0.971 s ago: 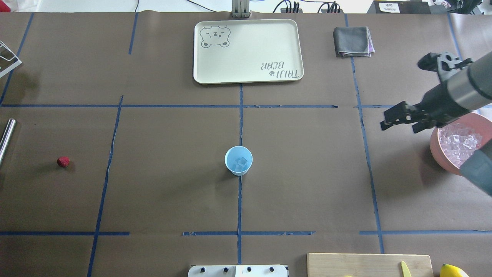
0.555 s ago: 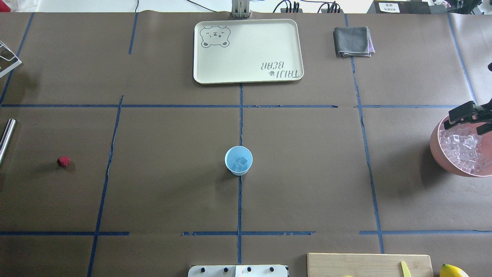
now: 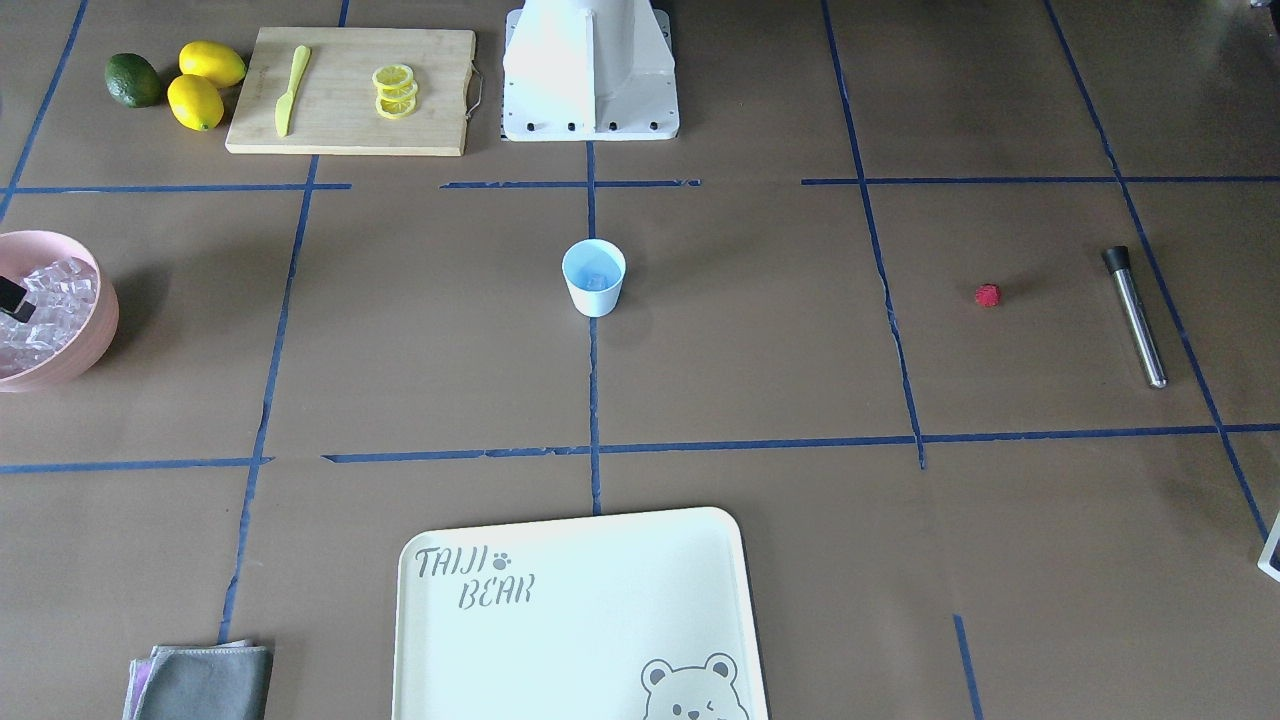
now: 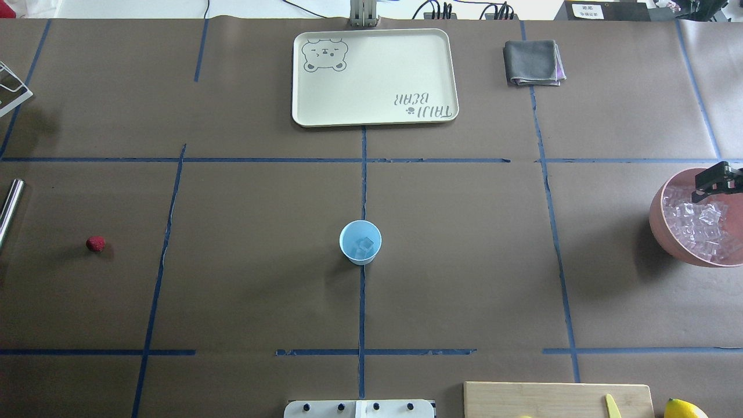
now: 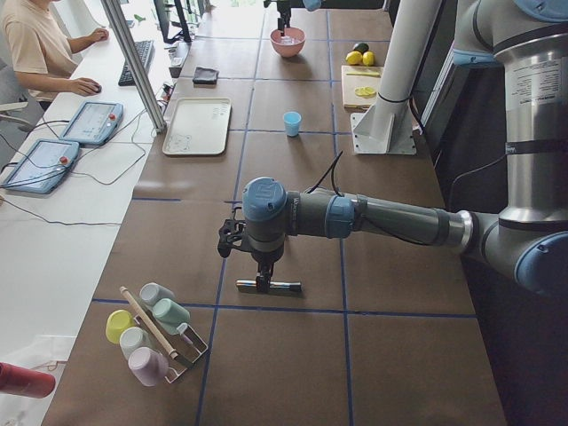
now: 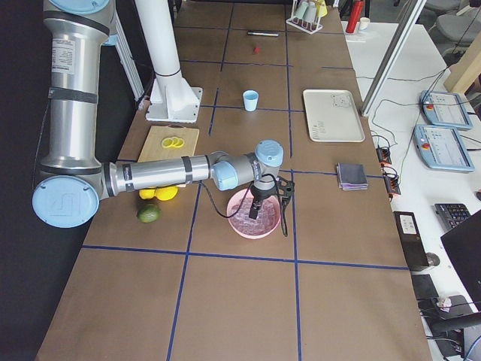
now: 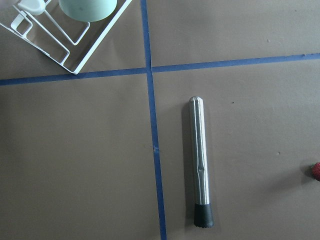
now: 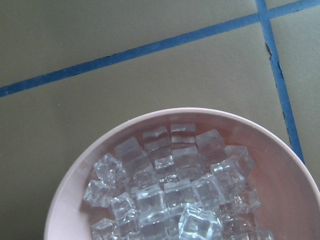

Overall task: Mash ice and strawberries in cup
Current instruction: 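Return the right gripper to the bowl and grasp a third ice cube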

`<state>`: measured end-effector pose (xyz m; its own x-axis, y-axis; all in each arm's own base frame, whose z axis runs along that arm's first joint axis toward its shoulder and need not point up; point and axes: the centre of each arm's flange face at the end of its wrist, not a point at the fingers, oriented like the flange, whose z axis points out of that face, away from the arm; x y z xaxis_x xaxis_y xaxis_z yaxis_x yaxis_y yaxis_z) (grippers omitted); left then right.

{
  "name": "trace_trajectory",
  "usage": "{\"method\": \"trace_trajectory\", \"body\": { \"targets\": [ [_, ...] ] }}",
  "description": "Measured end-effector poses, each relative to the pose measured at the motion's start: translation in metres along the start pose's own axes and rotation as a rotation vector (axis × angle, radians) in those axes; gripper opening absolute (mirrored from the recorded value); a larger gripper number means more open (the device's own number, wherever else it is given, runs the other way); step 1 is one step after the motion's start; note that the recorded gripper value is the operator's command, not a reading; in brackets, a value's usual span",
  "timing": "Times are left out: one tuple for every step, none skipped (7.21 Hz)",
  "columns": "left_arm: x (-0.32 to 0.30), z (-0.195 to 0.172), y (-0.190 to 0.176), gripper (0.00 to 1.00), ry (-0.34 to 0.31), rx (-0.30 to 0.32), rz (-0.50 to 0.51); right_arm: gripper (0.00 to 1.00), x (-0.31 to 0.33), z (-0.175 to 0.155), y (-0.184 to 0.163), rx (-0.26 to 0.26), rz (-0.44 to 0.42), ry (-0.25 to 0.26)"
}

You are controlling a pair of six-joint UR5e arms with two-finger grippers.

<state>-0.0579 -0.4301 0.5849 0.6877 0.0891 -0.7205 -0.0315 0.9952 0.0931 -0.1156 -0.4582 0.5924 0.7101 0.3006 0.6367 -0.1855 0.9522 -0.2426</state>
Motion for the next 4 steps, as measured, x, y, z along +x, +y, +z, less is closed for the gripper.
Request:
{"method": "trace_trajectory", "body": {
  "targets": [
    [0.000, 0.000, 0.000, 1.00, 0.000, 0.000, 0.000, 0.97, 0.002, 0.008, -0.001, -0.011, 0.005, 0.010],
    [0.000, 0.000, 0.000, 1.00, 0.000, 0.000, 0.000, 0.96, 0.003, 0.016, 0.000, -0.025, 0.006, 0.020],
    [0.000, 0.000, 0.000, 1.00, 0.000, 0.000, 0.000, 0.90, 0.003, 0.024, 0.000, -0.036, 0.005, 0.028],
    [0.000, 0.000, 0.000, 1.00, 0.000, 0.000, 0.000, 0.77, 0.002, 0.028, 0.001, -0.042, 0.003, 0.034]
  ]
}}
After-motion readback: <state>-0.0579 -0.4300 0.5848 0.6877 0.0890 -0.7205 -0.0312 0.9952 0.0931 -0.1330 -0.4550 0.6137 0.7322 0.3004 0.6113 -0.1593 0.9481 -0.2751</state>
